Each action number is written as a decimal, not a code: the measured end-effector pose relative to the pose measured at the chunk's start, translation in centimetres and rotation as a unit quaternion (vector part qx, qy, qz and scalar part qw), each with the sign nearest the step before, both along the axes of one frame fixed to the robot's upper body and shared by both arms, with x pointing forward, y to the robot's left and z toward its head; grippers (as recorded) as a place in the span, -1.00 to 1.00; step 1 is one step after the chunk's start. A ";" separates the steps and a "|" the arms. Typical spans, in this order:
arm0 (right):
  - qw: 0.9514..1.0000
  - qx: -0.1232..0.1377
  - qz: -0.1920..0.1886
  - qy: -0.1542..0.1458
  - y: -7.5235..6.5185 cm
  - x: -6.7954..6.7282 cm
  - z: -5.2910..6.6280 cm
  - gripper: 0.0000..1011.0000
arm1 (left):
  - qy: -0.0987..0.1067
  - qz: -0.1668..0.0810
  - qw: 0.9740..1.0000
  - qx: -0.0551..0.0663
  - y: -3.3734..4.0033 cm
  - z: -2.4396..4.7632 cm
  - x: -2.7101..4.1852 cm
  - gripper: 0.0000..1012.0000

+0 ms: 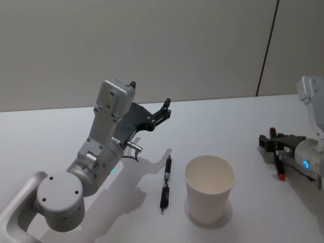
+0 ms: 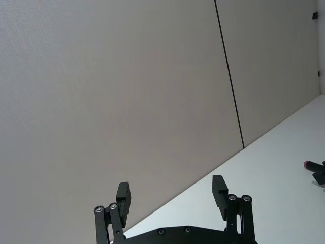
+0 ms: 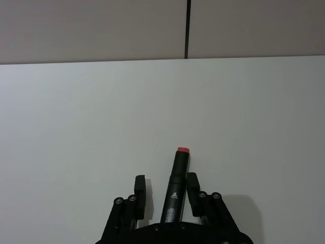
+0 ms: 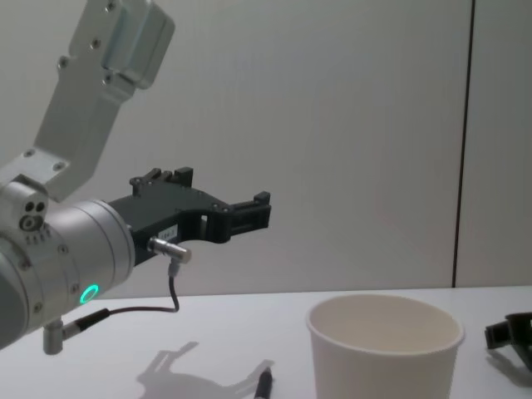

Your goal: Place the pen into the pen holder.

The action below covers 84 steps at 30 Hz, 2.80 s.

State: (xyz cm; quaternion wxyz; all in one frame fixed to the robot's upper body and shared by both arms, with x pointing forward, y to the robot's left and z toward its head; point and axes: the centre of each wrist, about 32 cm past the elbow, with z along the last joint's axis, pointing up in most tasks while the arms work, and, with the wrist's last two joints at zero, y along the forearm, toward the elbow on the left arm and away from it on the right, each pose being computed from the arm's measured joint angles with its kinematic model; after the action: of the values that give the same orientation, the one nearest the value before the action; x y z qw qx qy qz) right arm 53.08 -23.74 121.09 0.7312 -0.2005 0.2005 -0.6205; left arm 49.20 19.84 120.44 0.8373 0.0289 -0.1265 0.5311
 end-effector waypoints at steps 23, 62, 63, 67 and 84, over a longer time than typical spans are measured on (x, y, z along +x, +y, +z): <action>1.000 0.000 0.000 0.000 0.0 0.0 0.0 -0.68 | 0.000 0.000 1.000 0.000 0.00 0.00 0.00 0.98; 0.999 0.016 0.010 -0.031 0.5 -0.1 0.6 -0.68 | 0.000 0.000 1.000 0.000 0.00 0.00 0.00 0.98; 0.999 0.018 0.011 -0.035 0.6 -0.2 0.7 -0.68 | 0.000 0.000 1.000 0.000 0.00 0.00 0.00 0.98; 0.998 0.034 0.018 -0.056 0.7 -0.4 1.1 -0.68 | 0.000 0.000 1.000 0.000 0.00 0.00 0.00 0.98; 0.977 0.148 0.056 -0.141 0.7 -2.4 3.5 -0.68 | 0.000 0.000 1.000 0.000 0.00 0.00 0.00 0.98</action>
State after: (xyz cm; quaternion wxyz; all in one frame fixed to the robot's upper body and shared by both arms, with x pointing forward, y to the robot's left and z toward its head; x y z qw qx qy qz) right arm 50.67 -23.04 124.61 0.8075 -0.0112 0.1730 -0.5638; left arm 49.20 19.84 120.44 0.8374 0.0289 -0.1264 0.5311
